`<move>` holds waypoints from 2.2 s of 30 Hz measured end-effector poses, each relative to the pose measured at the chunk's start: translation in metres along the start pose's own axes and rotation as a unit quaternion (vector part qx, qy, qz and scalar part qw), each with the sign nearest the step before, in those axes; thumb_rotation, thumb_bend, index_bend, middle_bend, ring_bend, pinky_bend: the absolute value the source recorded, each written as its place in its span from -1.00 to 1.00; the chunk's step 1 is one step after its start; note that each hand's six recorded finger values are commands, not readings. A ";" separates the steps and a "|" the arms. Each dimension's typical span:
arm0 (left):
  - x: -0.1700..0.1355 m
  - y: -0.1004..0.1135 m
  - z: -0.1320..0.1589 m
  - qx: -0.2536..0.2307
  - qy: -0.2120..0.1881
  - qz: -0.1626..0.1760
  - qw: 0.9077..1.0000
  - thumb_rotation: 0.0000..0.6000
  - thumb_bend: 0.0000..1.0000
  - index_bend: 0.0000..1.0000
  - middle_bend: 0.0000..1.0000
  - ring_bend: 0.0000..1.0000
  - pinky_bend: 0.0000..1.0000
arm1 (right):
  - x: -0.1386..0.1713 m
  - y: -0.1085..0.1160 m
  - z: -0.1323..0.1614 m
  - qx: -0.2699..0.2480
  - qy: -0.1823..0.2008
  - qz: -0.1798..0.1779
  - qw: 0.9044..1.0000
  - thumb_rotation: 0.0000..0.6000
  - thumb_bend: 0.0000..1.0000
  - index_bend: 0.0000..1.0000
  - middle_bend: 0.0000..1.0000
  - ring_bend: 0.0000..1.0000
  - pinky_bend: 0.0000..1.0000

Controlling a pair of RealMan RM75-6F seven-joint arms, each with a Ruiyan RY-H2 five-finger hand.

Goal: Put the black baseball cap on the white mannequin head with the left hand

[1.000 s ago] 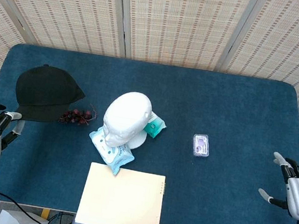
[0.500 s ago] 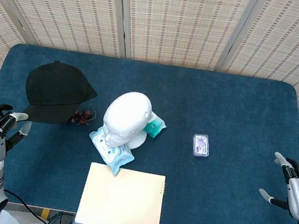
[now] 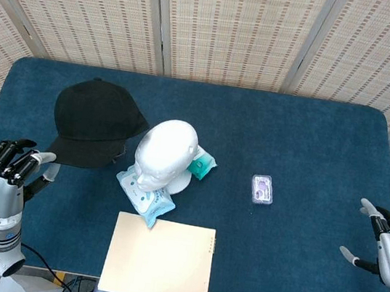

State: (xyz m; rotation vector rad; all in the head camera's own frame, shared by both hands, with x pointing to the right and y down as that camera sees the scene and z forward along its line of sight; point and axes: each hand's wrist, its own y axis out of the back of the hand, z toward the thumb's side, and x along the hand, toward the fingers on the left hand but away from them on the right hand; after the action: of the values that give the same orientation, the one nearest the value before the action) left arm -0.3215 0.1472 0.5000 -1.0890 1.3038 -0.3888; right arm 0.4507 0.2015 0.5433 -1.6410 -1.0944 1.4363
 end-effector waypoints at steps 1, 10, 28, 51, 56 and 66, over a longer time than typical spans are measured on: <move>0.001 -0.001 0.002 -0.003 -0.001 0.001 1.000 1.00 -0.21 0.64 0.69 0.01 0.27 | 0.000 0.000 0.000 0.000 0.000 0.000 1.000 1.00 -0.94 -0.84 -0.47 -0.71 0.00; 0.014 -0.017 0.022 -0.023 -0.011 0.000 1.000 1.00 -0.21 0.66 0.70 0.02 0.27 | 0.000 0.001 -0.001 -0.002 -0.001 -0.002 1.000 1.00 -0.94 -0.84 -0.47 -0.71 0.00; 0.036 -0.046 0.047 -0.044 -0.017 -0.001 0.999 1.00 -0.21 0.66 0.71 0.02 0.28 | 0.000 0.004 -0.004 -0.006 -0.003 -0.002 1.000 1.00 -0.94 -0.84 -0.47 -0.71 0.00; 0.046 -0.070 0.088 -0.071 -0.033 -0.005 0.997 1.00 -0.21 0.66 0.71 0.02 0.28 | 0.001 0.007 -0.007 -0.011 -0.007 -0.006 1.000 1.00 -0.94 -0.84 -0.47 -0.71 0.00; 0.045 -0.073 0.099 -0.078 -0.042 -0.005 0.996 1.00 -0.21 0.66 0.70 0.02 0.28 | 0.001 0.007 -0.007 -0.011 -0.008 -0.006 1.000 1.00 -0.94 -0.84 -0.47 -0.71 0.00; 0.040 -0.078 0.118 -0.083 -0.058 -0.012 0.995 1.00 -0.21 0.65 0.68 0.02 0.28 | 0.001 0.008 -0.007 -0.012 -0.008 -0.007 1.000 1.00 -0.94 -0.84 -0.47 -0.71 0.00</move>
State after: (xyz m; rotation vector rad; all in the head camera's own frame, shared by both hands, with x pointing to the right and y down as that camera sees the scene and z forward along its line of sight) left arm -0.1779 0.1287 0.5272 -1.2490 1.2370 -0.2354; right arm 0.4591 0.1999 0.5371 -1.6383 -1.1330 1.4356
